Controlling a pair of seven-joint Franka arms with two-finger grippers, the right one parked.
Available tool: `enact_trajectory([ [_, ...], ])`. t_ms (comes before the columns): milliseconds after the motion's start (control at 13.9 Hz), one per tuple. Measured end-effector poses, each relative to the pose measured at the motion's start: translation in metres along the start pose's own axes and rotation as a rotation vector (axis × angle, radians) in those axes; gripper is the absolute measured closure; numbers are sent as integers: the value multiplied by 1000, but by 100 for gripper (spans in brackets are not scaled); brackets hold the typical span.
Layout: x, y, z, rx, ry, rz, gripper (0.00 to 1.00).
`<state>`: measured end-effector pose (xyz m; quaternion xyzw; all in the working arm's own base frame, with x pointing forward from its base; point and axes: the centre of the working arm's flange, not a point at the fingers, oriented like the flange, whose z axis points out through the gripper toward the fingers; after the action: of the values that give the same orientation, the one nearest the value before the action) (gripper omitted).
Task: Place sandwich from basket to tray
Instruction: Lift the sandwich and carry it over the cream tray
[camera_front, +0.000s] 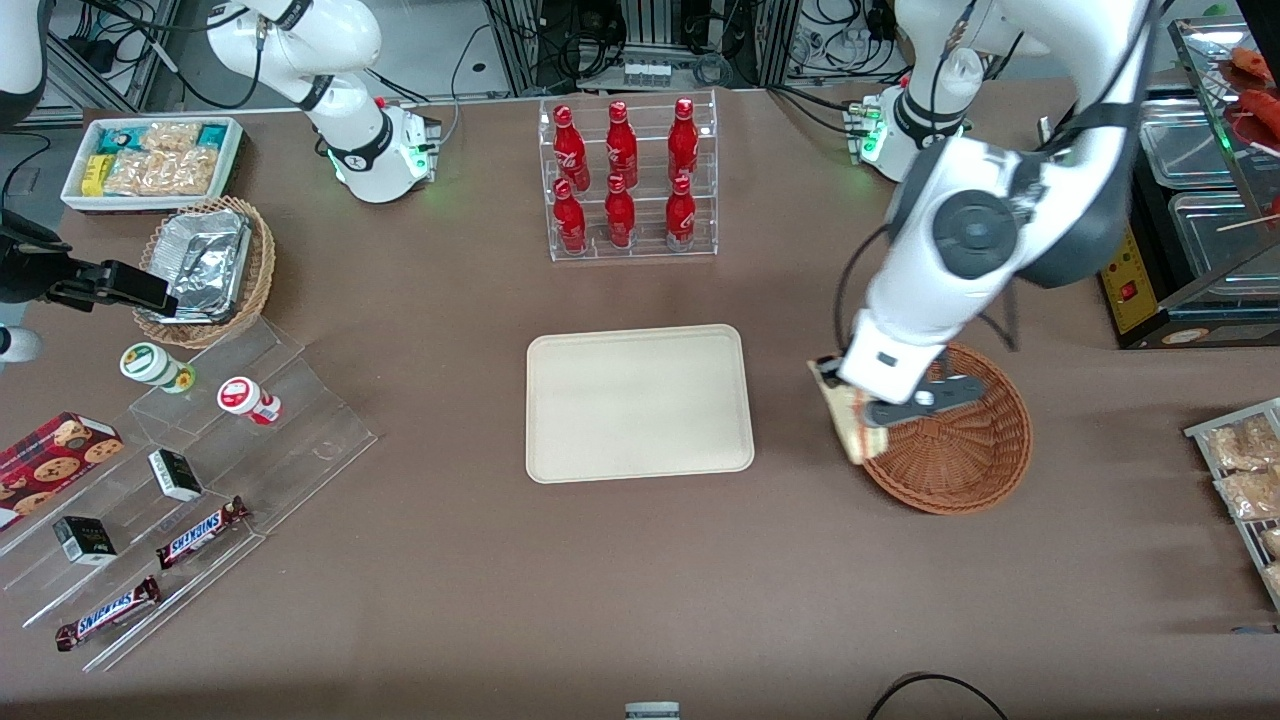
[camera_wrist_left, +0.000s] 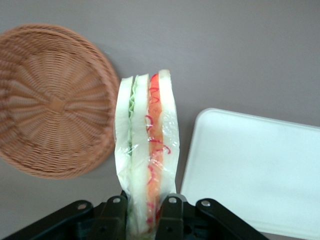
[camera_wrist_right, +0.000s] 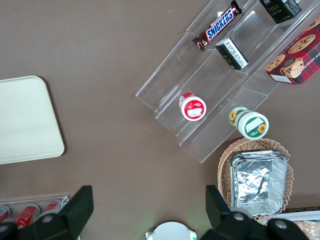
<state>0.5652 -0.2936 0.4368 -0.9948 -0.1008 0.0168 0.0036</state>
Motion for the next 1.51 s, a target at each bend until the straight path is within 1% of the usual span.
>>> enact_trajectory([
  [288, -38, 80, 41, 24, -32, 114, 82],
  [432, -56, 117, 62, 32, -42, 156, 82],
  [576, -75, 151, 84, 35, -31, 177, 82],
  [791, -88, 180, 108, -3, 2, 204, 82],
  [863, -92, 185, 114, -9, 7, 214, 82],
  [1295, -134, 221, 160, -16, 15, 285, 82],
  [1367, -139, 225, 172, -13, 13, 287, 82],
  [1511, -147, 228, 191, 4, 1, 286, 82],
])
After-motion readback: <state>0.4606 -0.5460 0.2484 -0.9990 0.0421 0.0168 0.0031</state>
